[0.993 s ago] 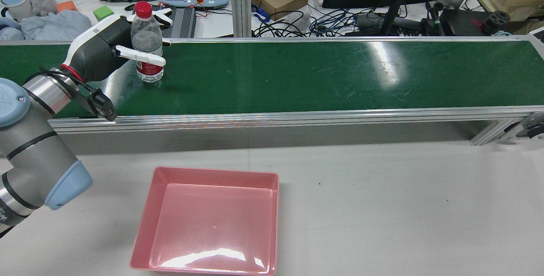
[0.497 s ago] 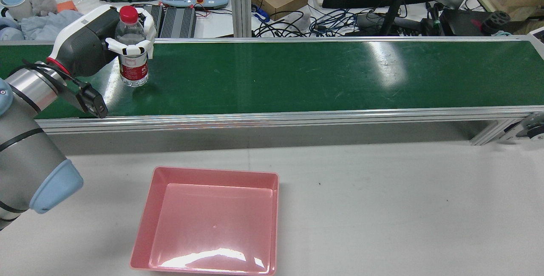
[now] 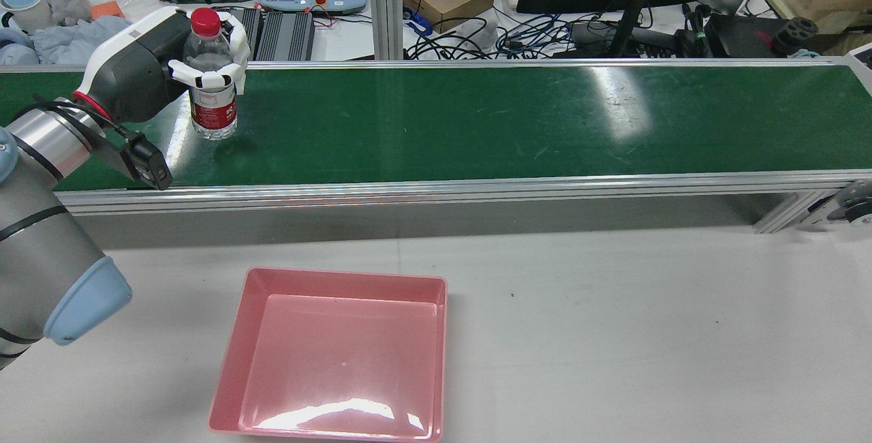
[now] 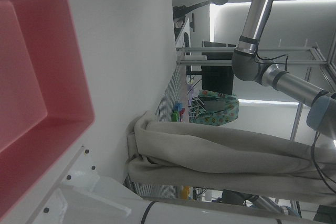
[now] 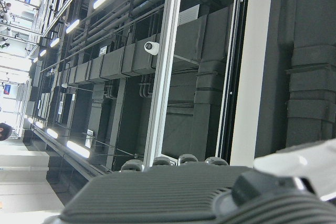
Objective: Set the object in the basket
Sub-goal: 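Lift the bottle off the belt and carry it over the pink tray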
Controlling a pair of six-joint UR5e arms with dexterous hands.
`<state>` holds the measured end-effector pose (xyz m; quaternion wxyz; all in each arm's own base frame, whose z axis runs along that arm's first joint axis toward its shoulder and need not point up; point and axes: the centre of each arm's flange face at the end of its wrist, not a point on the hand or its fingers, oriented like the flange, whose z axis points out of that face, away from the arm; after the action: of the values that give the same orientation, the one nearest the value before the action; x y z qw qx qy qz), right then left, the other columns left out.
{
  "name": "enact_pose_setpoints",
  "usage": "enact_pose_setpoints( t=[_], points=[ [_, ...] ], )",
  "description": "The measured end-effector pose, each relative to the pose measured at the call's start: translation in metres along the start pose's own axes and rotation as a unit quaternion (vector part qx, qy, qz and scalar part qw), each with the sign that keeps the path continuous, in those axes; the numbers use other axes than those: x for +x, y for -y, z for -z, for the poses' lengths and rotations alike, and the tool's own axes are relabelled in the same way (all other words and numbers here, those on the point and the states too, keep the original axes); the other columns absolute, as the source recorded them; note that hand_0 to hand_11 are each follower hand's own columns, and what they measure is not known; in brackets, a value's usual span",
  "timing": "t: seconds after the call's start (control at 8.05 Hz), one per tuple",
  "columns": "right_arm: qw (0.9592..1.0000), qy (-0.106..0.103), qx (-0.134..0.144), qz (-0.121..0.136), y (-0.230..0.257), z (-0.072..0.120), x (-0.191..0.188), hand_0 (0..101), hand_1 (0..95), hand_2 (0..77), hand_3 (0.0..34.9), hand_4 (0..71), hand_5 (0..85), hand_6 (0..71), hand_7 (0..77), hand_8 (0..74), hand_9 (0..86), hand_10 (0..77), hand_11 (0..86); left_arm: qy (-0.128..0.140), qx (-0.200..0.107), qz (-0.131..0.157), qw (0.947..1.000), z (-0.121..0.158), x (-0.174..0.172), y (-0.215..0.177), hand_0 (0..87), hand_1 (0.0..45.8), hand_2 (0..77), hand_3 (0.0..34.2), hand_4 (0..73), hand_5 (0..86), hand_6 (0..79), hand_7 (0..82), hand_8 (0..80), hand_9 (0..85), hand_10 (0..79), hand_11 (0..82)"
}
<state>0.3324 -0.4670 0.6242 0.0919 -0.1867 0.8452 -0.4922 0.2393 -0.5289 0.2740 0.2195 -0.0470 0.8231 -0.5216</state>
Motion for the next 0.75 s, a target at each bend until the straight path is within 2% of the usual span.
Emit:
enact_pose_setpoints(
  t=[0.12, 0.25, 0.62, 0.75],
  points=[
    [1.0, 0.0, 0.0, 0.0, 0.0, 0.0, 0.0, 0, 0.0, 1.1, 0.1, 0.5, 0.0, 0.0, 0.5, 0.0, 0.0, 0.5, 0.0, 0.006, -0.008, 0.003, 0.9999, 0.008, -0.001, -0.008, 53.6, 7.6, 55.1, 0.0, 49.1, 60.5, 61.1, 55.1, 56.2, 58.4, 48.0, 53.5],
    [1.0, 0.0, 0.0, 0.0, 0.0, 0.0, 0.0, 0, 0.0, 1.1, 0.1, 0.5, 0.0, 0.0, 0.5, 0.0, 0.0, 0.5, 0.0, 0.021, -0.016, 0.007, 0.9996, 0.018, -0.009, -0.018, 53.4, 7.6, 56.2, 0.0, 47.5, 61.1, 61.1, 55.1, 56.2, 58.4, 0.0, 0.0],
    [1.0, 0.0, 0.0, 0.0, 0.0, 0.0, 0.0, 0, 0.0, 1.1, 0.1, 0.5, 0.0, 0.0, 0.5, 0.0, 0.0, 0.5, 0.0, 0.08, -0.05, 0.033, 0.995, 0.06, -0.057, -0.053, 53.7, 8.2, 56.2, 0.0, 47.5, 61.1, 61.1, 55.1, 56.2, 58.4, 0.0, 0.0],
    [1.0, 0.0, 0.0, 0.0, 0.0, 0.0, 0.0, 0, 0.0, 1.1, 0.1, 0.5, 0.0, 0.0, 0.5, 0.0, 0.0, 0.5, 0.0, 0.097, -0.062, 0.043, 0.9924, 0.072, -0.073, -0.065, 53.7, 9.3, 56.2, 0.0, 43.6, 62.7, 57.3, 56.2, 56.2, 58.4, 45.8, 54.5]
  ],
)
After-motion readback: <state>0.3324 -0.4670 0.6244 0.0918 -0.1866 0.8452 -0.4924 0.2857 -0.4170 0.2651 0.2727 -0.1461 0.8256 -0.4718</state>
